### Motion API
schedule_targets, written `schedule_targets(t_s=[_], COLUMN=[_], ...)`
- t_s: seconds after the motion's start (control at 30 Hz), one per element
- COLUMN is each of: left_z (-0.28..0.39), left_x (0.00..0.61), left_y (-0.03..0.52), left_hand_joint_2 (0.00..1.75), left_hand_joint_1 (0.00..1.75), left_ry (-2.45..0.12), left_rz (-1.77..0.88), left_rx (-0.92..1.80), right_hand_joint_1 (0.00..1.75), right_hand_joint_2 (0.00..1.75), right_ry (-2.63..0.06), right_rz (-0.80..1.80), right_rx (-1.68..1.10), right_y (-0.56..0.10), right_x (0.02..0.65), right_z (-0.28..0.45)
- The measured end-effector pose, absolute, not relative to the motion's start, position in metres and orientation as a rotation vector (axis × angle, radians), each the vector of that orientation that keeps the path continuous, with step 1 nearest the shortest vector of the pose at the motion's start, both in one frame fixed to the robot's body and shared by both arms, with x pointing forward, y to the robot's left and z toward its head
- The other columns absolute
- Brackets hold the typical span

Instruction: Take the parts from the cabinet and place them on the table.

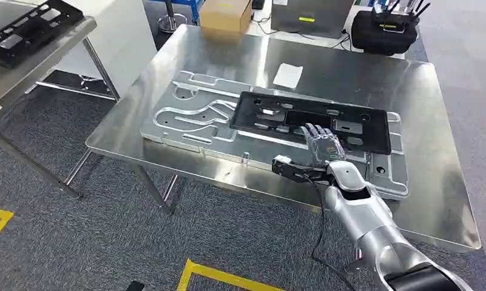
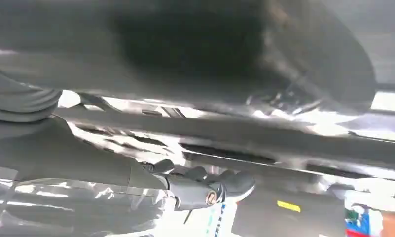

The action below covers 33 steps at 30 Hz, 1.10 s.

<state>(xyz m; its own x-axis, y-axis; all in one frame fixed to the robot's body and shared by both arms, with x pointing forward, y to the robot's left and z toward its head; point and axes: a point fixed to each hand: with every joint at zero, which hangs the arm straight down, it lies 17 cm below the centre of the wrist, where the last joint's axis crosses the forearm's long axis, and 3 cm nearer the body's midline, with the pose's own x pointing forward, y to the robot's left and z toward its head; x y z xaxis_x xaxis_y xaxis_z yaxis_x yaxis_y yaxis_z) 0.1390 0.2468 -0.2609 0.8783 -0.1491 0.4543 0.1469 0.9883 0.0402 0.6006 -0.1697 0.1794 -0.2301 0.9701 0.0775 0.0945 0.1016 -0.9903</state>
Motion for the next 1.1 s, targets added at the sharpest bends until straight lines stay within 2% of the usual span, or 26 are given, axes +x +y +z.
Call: schedule_targets(t_s=[0.5,1.1], left_z=[-0.261,-0.261], left_x=[0.139,0.138], left_y=[0.245,0.244], left_hand_joint_2=[0.0,0.0], left_hand_joint_1=[0.0,0.0], left_ry=[-0.473,-0.473], left_rz=[-0.152,-0.138], left_rx=[0.003,-0.001], right_hand_joint_1=[0.0,0.0], right_hand_joint_2=[0.0,0.0], right_ry=[-1.666,-1.778], right_rz=[1.214,1.213], right_rx=[-1.163,-1.18], right_y=[-0.14,-0.113], right_x=[0.59,0.565], right_z=[0.244,0.267])
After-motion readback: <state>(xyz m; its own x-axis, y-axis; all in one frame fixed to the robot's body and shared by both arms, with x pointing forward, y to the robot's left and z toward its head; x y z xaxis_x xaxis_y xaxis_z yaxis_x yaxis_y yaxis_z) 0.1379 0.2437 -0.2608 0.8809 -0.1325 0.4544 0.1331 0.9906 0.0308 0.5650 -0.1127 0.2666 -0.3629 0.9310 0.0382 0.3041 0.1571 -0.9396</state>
